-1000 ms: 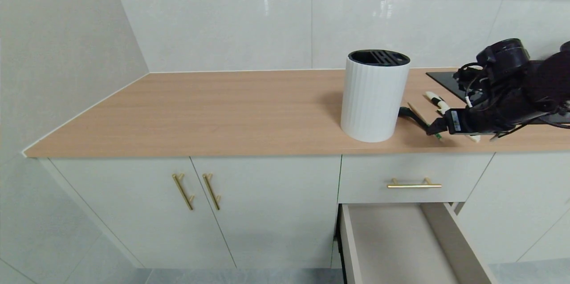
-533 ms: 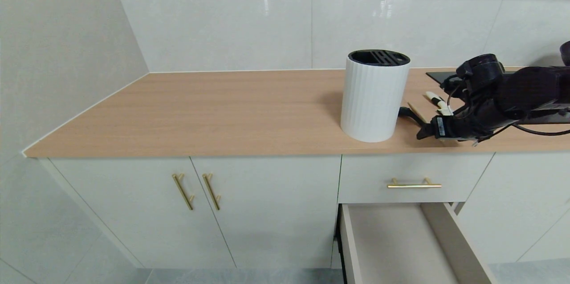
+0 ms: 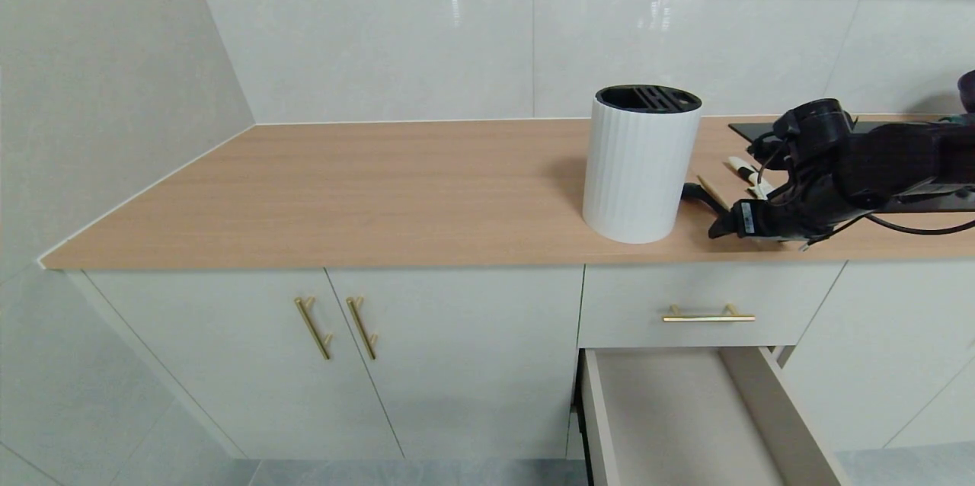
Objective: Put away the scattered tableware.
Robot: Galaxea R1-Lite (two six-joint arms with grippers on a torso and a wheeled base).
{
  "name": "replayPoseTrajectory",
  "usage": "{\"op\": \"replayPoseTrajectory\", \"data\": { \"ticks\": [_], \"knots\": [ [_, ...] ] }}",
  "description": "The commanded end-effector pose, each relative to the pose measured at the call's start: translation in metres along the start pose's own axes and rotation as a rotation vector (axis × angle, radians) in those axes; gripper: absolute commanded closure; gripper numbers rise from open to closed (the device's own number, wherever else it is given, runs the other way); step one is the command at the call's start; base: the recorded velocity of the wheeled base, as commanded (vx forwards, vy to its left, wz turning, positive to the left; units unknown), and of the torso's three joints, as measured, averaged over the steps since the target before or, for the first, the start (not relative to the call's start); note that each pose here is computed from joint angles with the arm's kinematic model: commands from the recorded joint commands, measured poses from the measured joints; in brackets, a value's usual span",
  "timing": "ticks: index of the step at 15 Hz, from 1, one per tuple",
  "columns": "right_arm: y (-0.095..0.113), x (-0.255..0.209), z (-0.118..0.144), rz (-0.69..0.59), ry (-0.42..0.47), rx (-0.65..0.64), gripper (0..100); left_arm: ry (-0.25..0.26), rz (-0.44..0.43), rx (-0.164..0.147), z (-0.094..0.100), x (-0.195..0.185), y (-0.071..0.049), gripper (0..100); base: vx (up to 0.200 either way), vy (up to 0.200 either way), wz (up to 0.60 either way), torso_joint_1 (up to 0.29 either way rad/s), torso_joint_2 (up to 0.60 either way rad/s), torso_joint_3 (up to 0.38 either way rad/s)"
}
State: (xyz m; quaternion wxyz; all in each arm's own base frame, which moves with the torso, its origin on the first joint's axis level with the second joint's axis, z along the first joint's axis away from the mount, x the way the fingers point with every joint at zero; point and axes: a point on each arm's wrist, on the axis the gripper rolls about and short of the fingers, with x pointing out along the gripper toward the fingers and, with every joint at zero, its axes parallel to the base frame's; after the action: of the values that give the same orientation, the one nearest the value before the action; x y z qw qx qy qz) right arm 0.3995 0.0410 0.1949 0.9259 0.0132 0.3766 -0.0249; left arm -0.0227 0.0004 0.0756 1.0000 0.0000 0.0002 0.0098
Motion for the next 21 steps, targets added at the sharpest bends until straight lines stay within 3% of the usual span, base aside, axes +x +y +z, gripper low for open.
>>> {"op": "replayPoseTrajectory", "data": {
  "ticks": [1,4,5,15,18,21],
  "knots": [
    [0.000,0.002,-0.001,0.001,0.005,-0.002,0,0.001,0.000,0.000,0.000,0.000,0.000,0,0.000,0.000,0.00,0.000,0.00,0.000],
    [0.001,0.004,-0.001,0.000,0.002,0.000,0,0.001,0.000,0.000,0.000,0.000,0.000,0,0.000,0.000,0.00,0.000,0.00,0.000],
    [0.001,0.004,-0.001,0.000,0.002,0.000,100,0.001,0.000,0.000,0.000,0.000,0.000,0,0.000,0.000,0.00,0.000,0.00,0.000],
    [-0.005,-0.012,0.005,-0.019,-0.035,0.021,100,0.001,0.000,0.000,0.000,0.000,0.000,0,0.000,0.000,0.00,0.000,0.00,0.000],
    [-0.013,-0.048,0.008,-0.021,-0.089,0.066,100,0.001,0.000,0.000,0.000,0.000,0.000,0,0.000,0.000,0.00,0.000,0.00,0.000],
    [-0.024,-0.128,-0.018,0.047,-0.152,0.076,100,0.001,0.000,0.000,0.000,0.000,0.000,0,0.000,0.000,0.00,0.000,0.00,0.000]
  ]
}}
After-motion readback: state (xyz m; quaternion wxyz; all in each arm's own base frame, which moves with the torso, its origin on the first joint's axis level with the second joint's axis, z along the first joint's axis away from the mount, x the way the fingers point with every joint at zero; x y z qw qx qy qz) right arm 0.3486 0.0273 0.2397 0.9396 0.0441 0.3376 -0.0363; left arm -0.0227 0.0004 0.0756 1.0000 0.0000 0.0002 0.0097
